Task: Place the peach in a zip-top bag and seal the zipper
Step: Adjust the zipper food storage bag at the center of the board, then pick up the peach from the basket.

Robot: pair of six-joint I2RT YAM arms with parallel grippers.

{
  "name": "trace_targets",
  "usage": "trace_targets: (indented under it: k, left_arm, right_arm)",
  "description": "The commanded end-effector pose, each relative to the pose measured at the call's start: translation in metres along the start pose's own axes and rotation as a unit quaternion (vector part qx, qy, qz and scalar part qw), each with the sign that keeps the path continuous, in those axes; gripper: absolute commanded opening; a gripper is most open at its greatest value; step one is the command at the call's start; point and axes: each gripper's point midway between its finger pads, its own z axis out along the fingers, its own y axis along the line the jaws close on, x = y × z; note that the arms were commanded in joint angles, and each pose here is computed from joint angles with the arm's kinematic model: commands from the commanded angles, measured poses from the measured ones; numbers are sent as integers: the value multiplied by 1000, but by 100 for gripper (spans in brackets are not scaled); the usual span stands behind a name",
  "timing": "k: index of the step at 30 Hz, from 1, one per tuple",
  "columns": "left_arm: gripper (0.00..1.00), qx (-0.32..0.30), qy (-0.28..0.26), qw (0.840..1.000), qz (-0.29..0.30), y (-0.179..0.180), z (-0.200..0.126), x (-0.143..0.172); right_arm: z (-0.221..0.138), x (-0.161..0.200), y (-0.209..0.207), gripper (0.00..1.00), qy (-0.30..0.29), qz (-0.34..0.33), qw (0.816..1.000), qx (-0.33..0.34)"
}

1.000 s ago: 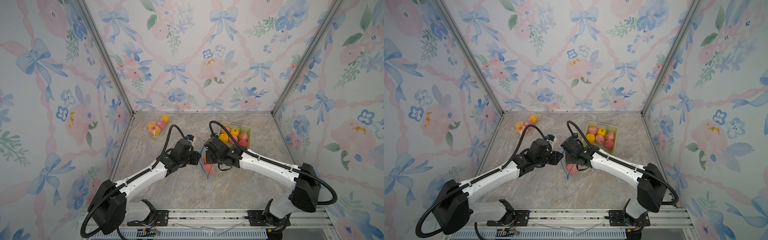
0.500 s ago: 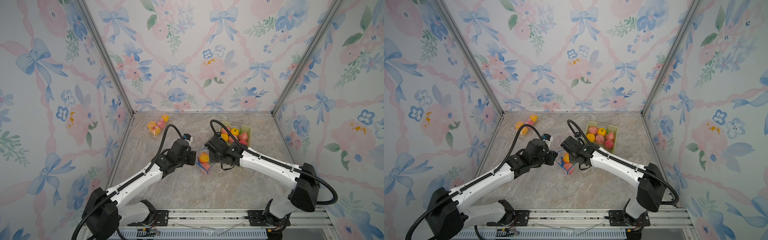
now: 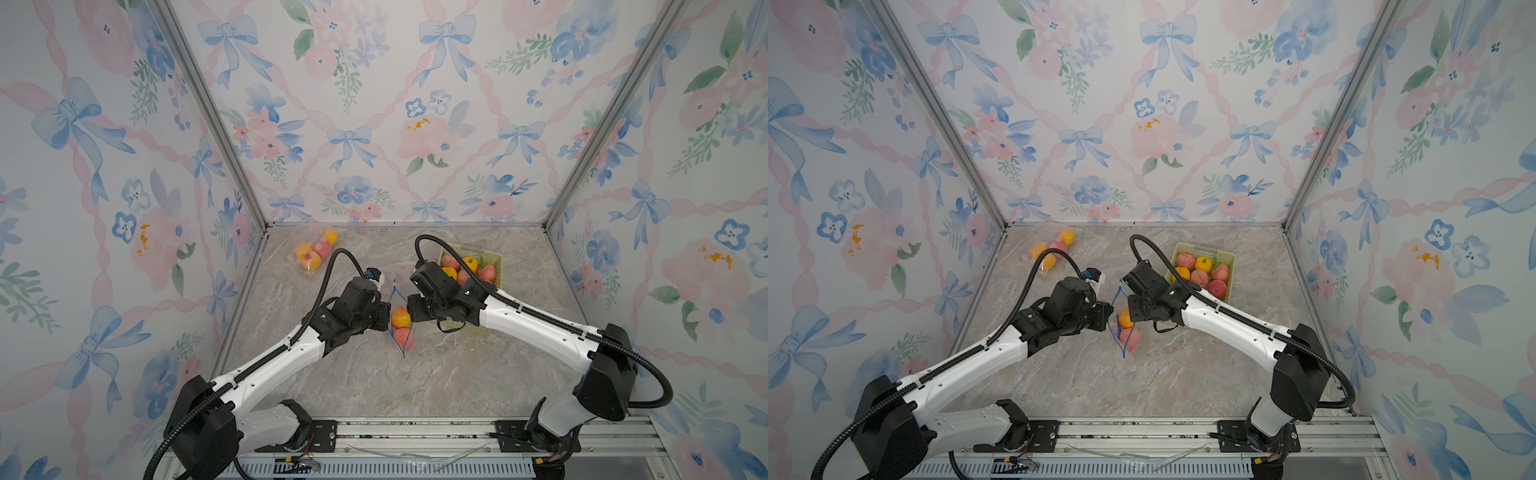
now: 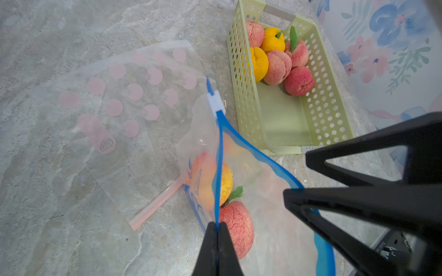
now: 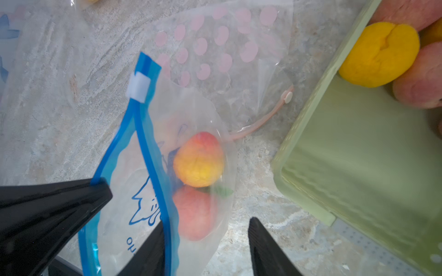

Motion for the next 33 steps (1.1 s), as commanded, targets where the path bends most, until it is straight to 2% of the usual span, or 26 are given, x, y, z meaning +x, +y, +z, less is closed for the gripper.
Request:
trace_targets:
  k: [1,4,9,15,21,33]
  left_arm:
    - [0,8,-7,1000,6,-4,-3,-11]
    - [0,14,-5,1000,5,-6,-4,-12]
    - [0,17,-5,1000,8,-8,-8,-16]
    - [0,15,-1,1000,10,-5,-10,-16]
    - [0,17,5,1000,9,-3,-7,-17]
    - [0,7,7,1000,11,4,-13,-21]
  right_arm:
    - [-29,-36,-13,56,-43,15,999,-23]
    - [-23,-48,-47,58,-41,35,998,14]
    - [-4,-51,-134,61,-13,61,989,137]
    - [19,-46,-198,66,23,67,977,202]
    - [37,-37,-233,69,59,55,965,248]
    - [69,-35,-267,74,110,16,944,311]
